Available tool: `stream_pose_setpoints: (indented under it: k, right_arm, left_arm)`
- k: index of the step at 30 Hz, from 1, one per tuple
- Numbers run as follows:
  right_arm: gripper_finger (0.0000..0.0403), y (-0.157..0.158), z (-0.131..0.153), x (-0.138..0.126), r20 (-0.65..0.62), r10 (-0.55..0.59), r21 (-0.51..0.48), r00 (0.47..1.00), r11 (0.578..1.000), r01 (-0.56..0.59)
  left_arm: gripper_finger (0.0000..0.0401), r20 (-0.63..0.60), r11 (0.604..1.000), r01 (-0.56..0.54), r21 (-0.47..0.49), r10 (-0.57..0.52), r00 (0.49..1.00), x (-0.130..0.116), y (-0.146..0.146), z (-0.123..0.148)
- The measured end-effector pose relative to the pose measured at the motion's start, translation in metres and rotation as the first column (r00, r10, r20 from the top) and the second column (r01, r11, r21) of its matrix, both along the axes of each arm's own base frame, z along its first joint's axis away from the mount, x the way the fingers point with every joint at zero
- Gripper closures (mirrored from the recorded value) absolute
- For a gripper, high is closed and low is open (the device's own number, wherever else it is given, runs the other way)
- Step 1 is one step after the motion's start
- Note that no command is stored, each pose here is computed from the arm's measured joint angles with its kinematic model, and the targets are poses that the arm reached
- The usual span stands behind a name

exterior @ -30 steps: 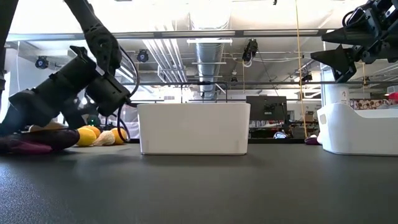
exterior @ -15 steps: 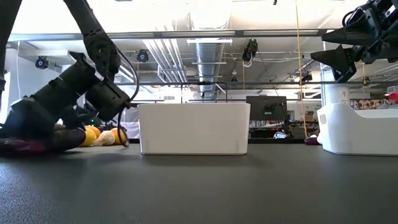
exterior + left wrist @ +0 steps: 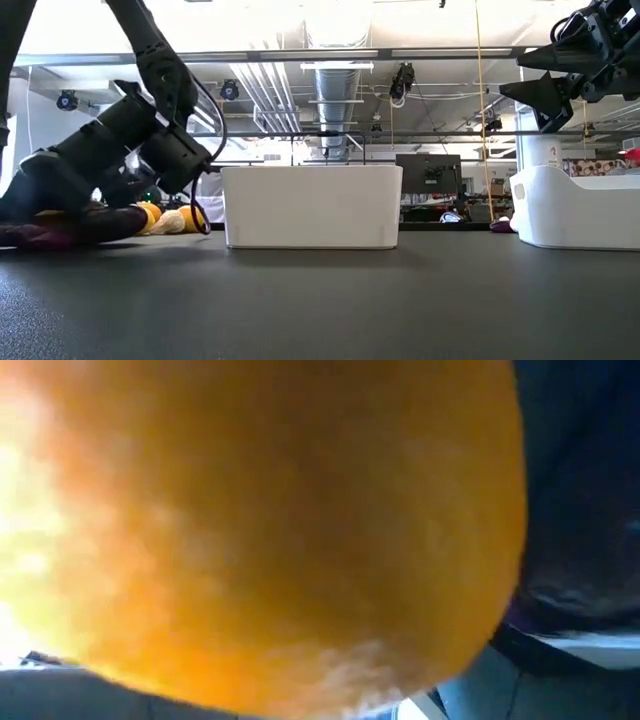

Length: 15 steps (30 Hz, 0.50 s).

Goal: Sort produce into baskets
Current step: Put the garlic into the left white bin

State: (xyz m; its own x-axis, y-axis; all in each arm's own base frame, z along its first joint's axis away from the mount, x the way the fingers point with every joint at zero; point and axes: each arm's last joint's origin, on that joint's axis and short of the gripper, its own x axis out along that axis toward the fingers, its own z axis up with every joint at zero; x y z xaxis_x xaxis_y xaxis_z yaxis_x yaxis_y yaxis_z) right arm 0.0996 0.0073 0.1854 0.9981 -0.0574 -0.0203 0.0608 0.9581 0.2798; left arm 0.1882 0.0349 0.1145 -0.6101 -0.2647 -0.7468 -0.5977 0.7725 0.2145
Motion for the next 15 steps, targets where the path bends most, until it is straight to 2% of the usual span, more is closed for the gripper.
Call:
stream_pose_setpoints:
  k: [10,15]
  right_arm:
    - [0.0174,0.0000,0.0000,0.0000,0.000,0.000,0.000,1.000,1.000,0.000]
    - [0.0174,0.0000,0.0000,0.0000,0.000,0.000,0.000,1.000,1.000,0.000]
  left_arm:
    - [0.0191,-0.048,0.987,0.112,0.112,-0.107,0.993,-0.0019,-0.0066,-0.0040]
    - [0.0193,-0.039,0.988,0.130,0.085,-0.127,0.991,-0.0012,-0.0065,-0.0034]
